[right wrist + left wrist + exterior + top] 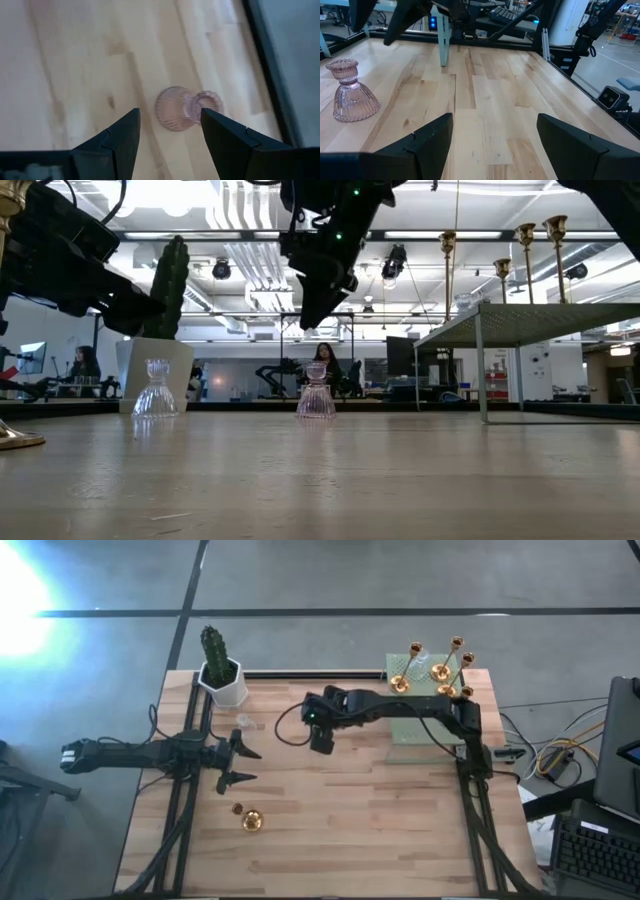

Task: Pick & Place candle stick holders
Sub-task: Put the pink glass candle holder on the shelf

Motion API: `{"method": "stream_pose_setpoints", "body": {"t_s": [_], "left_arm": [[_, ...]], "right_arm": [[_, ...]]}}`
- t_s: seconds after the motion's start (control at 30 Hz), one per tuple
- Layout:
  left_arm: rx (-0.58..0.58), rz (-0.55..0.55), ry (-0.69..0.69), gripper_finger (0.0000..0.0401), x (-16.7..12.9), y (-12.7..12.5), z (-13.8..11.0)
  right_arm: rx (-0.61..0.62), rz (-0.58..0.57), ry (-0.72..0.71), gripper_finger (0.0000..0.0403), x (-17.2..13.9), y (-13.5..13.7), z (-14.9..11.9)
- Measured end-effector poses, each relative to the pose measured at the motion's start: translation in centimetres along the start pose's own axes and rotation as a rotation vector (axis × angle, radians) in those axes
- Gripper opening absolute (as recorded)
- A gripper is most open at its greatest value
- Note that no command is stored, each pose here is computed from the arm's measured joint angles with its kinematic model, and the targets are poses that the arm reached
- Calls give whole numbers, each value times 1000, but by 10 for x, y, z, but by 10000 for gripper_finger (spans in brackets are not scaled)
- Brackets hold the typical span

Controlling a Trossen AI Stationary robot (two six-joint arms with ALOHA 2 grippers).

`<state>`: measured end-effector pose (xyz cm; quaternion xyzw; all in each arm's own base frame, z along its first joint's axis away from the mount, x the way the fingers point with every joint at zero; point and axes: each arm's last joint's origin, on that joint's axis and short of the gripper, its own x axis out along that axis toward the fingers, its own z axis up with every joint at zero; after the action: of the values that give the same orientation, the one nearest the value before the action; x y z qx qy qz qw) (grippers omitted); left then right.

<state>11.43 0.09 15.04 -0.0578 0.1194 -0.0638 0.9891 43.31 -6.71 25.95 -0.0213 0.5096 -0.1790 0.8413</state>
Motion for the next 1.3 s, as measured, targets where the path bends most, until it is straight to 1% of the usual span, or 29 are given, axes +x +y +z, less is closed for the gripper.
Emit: {"method": "stream_pose_setpoints", "body": {"t_s": [0.13,0.2,0.43,0.57,0.7,0.77,0.87,1.1,1.17,1.3], "left_arm": [[0,0,0,294,0,0,0],[0,0,0,294,0,0,0],[0,0,0,294,0,0,0],[0,0,0,294,0,0,0],[0,0,0,294,0,0,0],[0,0,0,294,0,0,0],[0,0,0,294,0,0,0],[0,0,0,294,0,0,0],[0,0,0,294,0,0,0],[0,0,0,294,0,0,0]], "right_arm": [[-32,76,20,203,3,-9,-1],[-63,95,41,203,4,-12,-4],[-183,97,63,200,7,-17,-7],[-275,104,66,183,8,-15,-9],[-323,109,76,165,11,-13,-12],[-335,97,74,158,12,-13,-12],[-330,50,66,155,15,-14,-12],[-344,60,97,161,25,-16,-15],[-351,78,108,159,31,-15,-17],[-357,80,118,153,35,-13,-18]]}}
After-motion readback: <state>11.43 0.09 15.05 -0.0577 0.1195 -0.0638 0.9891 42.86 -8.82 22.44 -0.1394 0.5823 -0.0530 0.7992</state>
